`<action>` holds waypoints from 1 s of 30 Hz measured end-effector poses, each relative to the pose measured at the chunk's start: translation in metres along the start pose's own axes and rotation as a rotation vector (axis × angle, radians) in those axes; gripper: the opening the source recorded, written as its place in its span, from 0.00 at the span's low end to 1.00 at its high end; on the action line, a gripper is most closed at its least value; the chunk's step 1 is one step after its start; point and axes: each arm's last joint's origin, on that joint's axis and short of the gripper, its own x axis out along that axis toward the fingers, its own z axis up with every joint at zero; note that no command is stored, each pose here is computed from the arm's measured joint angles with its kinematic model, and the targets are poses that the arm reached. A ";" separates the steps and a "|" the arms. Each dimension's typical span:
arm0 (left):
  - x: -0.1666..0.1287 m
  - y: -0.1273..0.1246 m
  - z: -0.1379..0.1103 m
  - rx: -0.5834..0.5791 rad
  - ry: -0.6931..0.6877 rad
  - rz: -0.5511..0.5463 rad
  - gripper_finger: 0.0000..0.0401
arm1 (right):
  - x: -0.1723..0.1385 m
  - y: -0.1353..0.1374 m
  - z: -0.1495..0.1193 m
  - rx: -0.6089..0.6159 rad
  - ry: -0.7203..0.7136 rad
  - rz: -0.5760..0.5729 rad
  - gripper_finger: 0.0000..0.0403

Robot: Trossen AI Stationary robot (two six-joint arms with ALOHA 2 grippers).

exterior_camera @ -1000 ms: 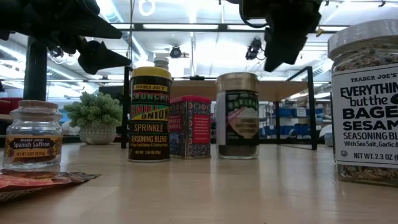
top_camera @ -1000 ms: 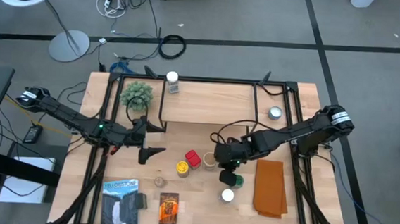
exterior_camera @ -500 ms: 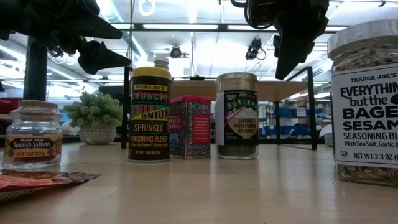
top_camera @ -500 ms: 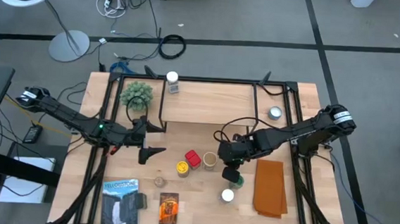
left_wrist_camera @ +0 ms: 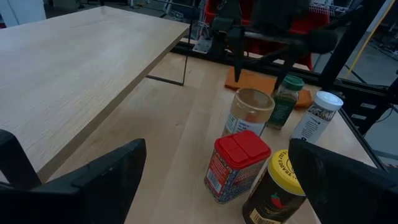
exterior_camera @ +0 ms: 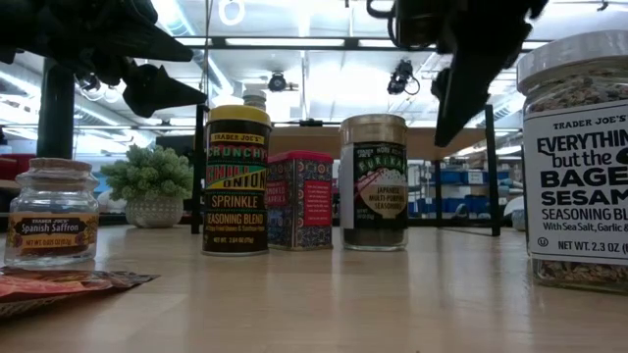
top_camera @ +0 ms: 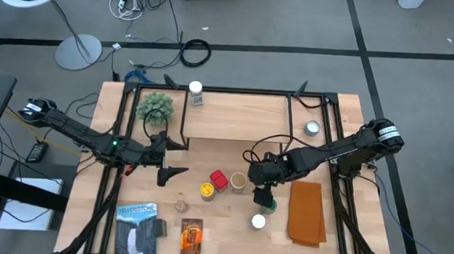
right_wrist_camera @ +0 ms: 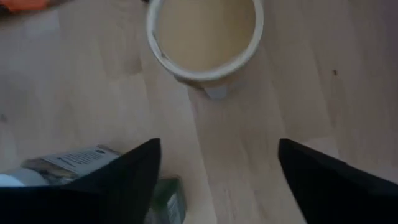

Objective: Shelf spices
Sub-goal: Put the brown seasoning bottle onto the shelf

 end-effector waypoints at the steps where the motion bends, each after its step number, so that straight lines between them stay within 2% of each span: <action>1: 0.000 0.000 0.000 0.000 0.000 0.000 0.99 | 0.004 -0.001 -0.003 -0.008 0.003 -0.001 0.85; 4: 0.000 0.000 0.000 0.000 0.000 0.000 0.99 | 0.014 -0.003 -0.008 -0.026 -0.018 0.009 0.94; 8: 0.000 0.000 0.000 0.000 0.000 0.000 0.99 | 0.026 -0.003 -0.008 -0.041 -0.148 0.020 0.99; 12: 0.000 0.000 0.000 0.000 0.000 0.000 0.99 | 0.032 -0.003 -0.006 -0.111 -0.265 0.018 0.97; 22: 0.000 0.000 0.000 0.000 0.000 0.001 0.99 | 0.038 -0.009 0.000 -0.152 -0.295 0.014 0.95; 30: 0.000 0.000 0.000 -0.001 -0.003 0.000 0.99 | 0.056 -0.007 0.007 -0.176 -0.337 0.045 0.93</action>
